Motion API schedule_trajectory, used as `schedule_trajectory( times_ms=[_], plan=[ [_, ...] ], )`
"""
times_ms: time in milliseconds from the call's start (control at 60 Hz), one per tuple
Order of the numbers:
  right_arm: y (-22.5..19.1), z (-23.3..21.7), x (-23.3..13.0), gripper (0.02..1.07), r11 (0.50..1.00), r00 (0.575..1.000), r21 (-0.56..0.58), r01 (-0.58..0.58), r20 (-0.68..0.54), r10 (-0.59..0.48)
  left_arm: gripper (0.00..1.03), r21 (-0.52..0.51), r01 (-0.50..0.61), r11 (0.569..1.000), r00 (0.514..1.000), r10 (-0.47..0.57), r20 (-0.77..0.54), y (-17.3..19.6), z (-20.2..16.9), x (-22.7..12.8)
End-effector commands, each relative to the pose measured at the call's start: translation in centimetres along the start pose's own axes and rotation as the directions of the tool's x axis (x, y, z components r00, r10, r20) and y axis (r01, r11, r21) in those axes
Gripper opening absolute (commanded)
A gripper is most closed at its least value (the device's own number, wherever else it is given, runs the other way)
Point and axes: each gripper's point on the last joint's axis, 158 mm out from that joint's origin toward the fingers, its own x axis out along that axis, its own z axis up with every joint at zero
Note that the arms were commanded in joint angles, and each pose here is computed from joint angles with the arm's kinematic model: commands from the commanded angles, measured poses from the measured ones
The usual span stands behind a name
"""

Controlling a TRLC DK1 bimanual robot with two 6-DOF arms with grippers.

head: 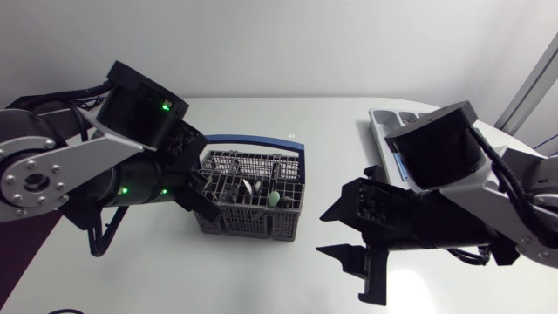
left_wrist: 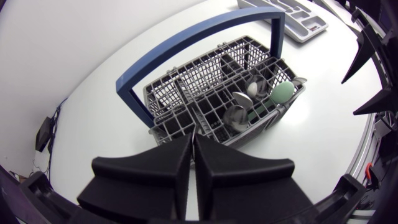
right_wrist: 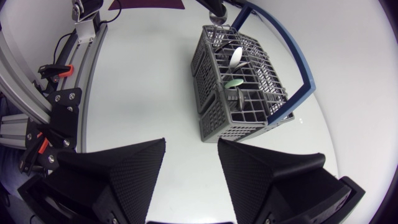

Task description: Unload the cutlery basket into the drawer organizer.

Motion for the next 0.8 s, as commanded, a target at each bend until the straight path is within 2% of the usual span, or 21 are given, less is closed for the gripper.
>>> schedule_trajectory(
  times_ms=[0, 67, 200, 350, 783],
  plan=[
    [0.6, -0.7, 0.3, 0.68, 1.0, 1.0, 0.015, -0.005, -0.011, 0.005, 0.04, 0.026, -0.032, 0.999, 0.996, 0.03, 0.083, 0.9, 2.6, -2.2],
    [0.5, -0.5, 0.2, 0.75, 1.0, 1.0, 0.008, 0.006, -0.009, -0.005, 0.04, 0.03, -0.035, 0.999, 0.994, 0.031, 0.104, 0.9, 3.0, -3.0],
    [0.7, -0.2, 0.2, 0.8, 1.0, 1.0, -0.005, 0.008, -0.004, -0.008, 0.04, 0.047, -0.057, 0.997, 0.99, 0.05, 0.134, 0.8, 3.4, -4.2],
    [0.9, 0.1, 0.2, 0.83, 1.0, 1.0, -0.015, 0.01, -0.003, -0.01, 0.04, 0.058, -0.097, 0.994, 0.986, 0.088, 0.138, 1.0, 3.4, -4.5],
    [1.2, 0.4, 0.3, 0.84, 0.999, 1.0, -0.034, 0.018, -0.01, -0.018, 0.04, 0.039, -0.108, 0.993, 0.99, 0.104, 0.097, 1.4, 2.4, -3.1]
  ],
)
